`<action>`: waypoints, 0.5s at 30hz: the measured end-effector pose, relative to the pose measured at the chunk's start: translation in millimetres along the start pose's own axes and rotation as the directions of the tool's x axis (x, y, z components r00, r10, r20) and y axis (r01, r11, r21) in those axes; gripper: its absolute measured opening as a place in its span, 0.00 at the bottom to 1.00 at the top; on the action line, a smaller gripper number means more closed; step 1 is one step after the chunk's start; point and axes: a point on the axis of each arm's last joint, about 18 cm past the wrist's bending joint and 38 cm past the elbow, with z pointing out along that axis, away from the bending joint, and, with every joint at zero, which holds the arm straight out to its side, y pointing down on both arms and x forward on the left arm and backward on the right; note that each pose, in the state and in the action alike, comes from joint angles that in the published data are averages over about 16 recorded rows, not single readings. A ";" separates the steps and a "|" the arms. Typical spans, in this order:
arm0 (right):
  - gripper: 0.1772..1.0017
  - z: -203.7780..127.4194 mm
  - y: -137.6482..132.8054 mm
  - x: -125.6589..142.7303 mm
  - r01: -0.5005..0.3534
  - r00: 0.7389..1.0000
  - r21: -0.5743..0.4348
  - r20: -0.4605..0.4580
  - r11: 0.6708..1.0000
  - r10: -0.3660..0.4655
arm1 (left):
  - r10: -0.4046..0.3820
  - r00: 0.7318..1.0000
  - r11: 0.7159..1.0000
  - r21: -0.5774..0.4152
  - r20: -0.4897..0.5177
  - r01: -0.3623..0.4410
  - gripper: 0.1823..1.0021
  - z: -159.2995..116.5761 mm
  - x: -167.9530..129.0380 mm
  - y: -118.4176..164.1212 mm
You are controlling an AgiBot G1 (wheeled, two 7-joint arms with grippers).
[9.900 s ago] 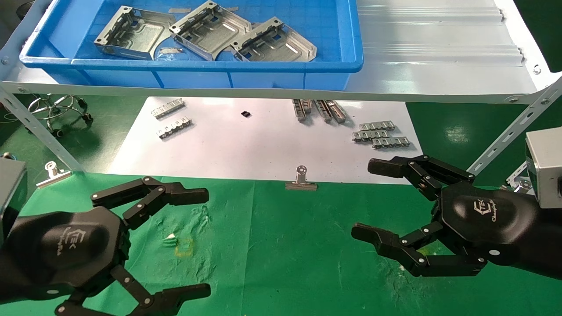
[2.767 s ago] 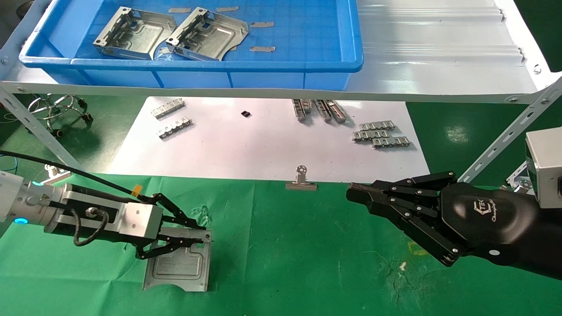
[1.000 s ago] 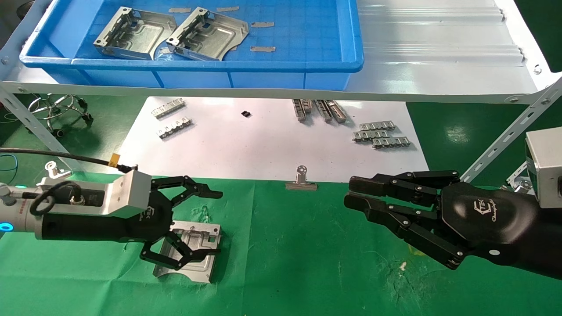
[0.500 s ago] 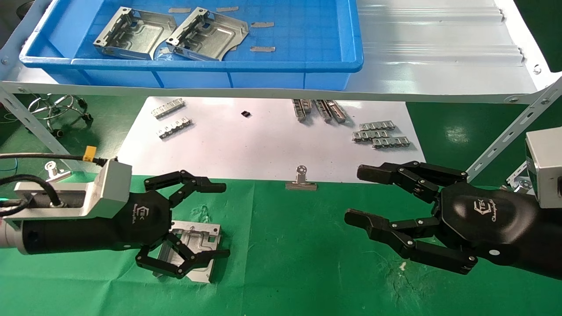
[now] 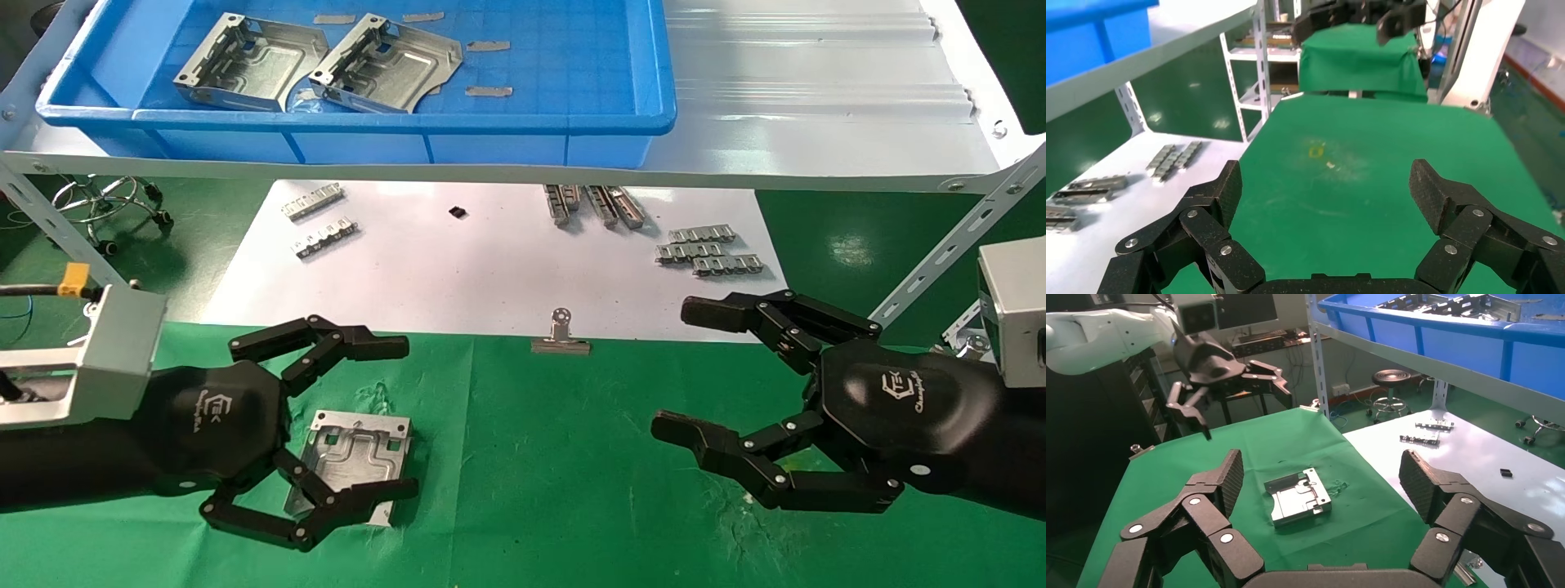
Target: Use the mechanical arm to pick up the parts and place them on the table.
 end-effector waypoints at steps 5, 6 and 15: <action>0.92 0.0 0.0 0.0 0.000 1.000 0.000 0.000 1.000 0.000 | -0.022 1.000 0.999 0.026 -0.004 0.022 1.00 -5.6 13.1 -11.8; 0.93 0.0 0.0 0.0 0.000 1.000 0.000 0.000 1.000 0.000 | -0.026 1.000 0.999 0.031 -0.005 0.026 1.00 -6.8 15.8 -14.3; 0.99 0.0 0.0 0.0 0.000 1.000 0.000 0.000 1.000 0.000 | -0.048 0.999 0.997 0.055 -0.020 0.050 1.00 -14.7 37.7 -33.0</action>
